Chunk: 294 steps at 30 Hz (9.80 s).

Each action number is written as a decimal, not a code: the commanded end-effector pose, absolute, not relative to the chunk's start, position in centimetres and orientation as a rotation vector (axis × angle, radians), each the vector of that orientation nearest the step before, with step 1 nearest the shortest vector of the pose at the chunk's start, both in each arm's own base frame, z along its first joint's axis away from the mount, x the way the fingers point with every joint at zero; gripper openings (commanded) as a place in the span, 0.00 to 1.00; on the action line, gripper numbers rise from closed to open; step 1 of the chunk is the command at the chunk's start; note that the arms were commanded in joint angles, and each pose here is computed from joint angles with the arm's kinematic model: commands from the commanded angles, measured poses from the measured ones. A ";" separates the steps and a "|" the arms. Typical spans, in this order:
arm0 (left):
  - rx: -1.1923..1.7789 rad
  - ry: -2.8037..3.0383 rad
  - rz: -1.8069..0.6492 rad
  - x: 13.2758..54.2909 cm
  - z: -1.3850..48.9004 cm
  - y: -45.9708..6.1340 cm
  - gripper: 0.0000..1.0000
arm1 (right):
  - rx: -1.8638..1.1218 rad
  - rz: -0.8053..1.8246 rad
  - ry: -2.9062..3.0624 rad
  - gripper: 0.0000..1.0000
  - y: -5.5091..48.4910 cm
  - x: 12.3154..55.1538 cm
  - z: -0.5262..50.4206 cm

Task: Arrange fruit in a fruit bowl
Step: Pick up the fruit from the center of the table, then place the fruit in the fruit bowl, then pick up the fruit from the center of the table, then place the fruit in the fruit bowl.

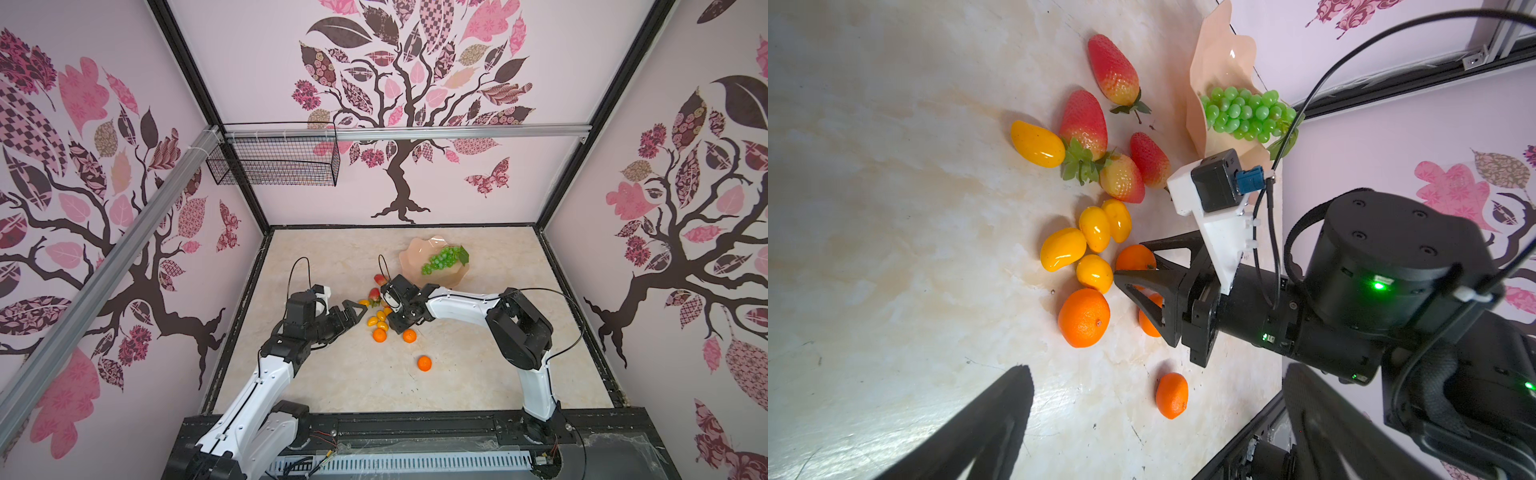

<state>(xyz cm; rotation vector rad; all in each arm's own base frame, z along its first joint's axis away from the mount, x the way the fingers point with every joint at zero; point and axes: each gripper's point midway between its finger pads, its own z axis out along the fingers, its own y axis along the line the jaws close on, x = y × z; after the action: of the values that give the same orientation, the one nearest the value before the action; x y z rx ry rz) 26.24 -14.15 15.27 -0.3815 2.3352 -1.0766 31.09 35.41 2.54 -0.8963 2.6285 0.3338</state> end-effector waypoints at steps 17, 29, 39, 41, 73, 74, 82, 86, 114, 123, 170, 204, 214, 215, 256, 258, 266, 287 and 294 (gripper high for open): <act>-0.173 2.298 -0.958 30.5 18.9 -16.3 0.98 | -0.704 0.363 2.483 0.45 31.3 34.2 13.8; -0.092 2.330 -0.979 33.3 18.7 -21.0 0.98 | -0.418 0.197 2.542 0.44 24.7 41.3 12.8; -0.014 2.362 -0.981 35.1 18.2 -24.1 0.98 | -0.271 0.126 2.583 0.44 22.0 46.0 11.1; 0.000 2.363 -0.983 35.3 18.3 -24.6 0.98 | -0.262 0.107 2.602 0.44 21.9 46.5 10.1; -0.055 2.425 -0.940 35.8 16.1 -25.0 0.98 | -0.231 -0.015 2.736 0.50 20.4 48.9 1.8; -0.056 2.424 -0.940 35.8 16.1 -24.9 0.98 | -0.231 -0.013 2.737 0.51 20.4 48.9 1.8; -0.028 2.425 -0.943 35.4 16.5 -25.0 0.98 | -0.231 0.019 2.719 0.56 20.8 49.3 3.0; 0.004 2.411 -0.939 34.8 17.5 -24.7 0.98 | -0.227 0.037 2.678 0.58 20.9 49.5 5.3; -0.022 2.455 -0.927 24.9 17.2 -19.5 0.98 | -0.433 0.435 2.541 0.62 26.2 31.5 12.8; -0.075 2.460 -0.980 23.6 15.2 -19.2 0.98 | -0.578 0.458 2.624 0.62 28.3 27.7 9.3; -0.169 2.416 -1.030 22.9 13.7 -18.6 0.98 | -0.718 0.274 2.747 0.50 31.5 26.9 2.1; -0.002 2.257 -1.041 30.8 20.7 -23.0 0.98 | -0.314 0.264 2.554 0.46 22.3 36.2 12.6; 0.013 2.231 -1.046 33.6 22.0 -24.5 0.98 | -0.230 0.185 2.530 0.46 19.8 40.3 13.1; 0.011 2.227 -1.049 33.8 22.1 -24.7 0.98 | -0.226 0.176 2.530 0.45 19.5 40.7 13.1; -0.007 2.203 -1.315 39.5 22.1 -31.0 0.98 | -0.134 -0.085 2.636 0.47 15.8 49.0 5.4; -0.008 2.207 -1.316 39.5 22.0 -30.9 0.98 | -0.133 -0.090 2.643 0.47 15.8 49.1 5.0; -0.001 2.220 -1.307 39.3 21.8 -30.9 0.98 | -0.134 -0.082 2.659 0.51 15.8 49.4 4.3; 0.039 2.208 -1.268 37.3 23.8 -29.6 0.98 | -0.092 0.074 2.574 0.57 16.7 48.1 10.7; 0.042 2.201 -1.218 35.0 24.6 -27.7 0.98 | -0.081 0.159 2.530 0.58 16.6 45.7 13.6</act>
<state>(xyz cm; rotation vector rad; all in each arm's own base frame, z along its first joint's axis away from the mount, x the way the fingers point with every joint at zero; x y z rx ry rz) 36.23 -28.62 25.67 0.0336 2.1690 -1.2699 46.46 16.58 10.26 -0.1088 2.5842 0.0875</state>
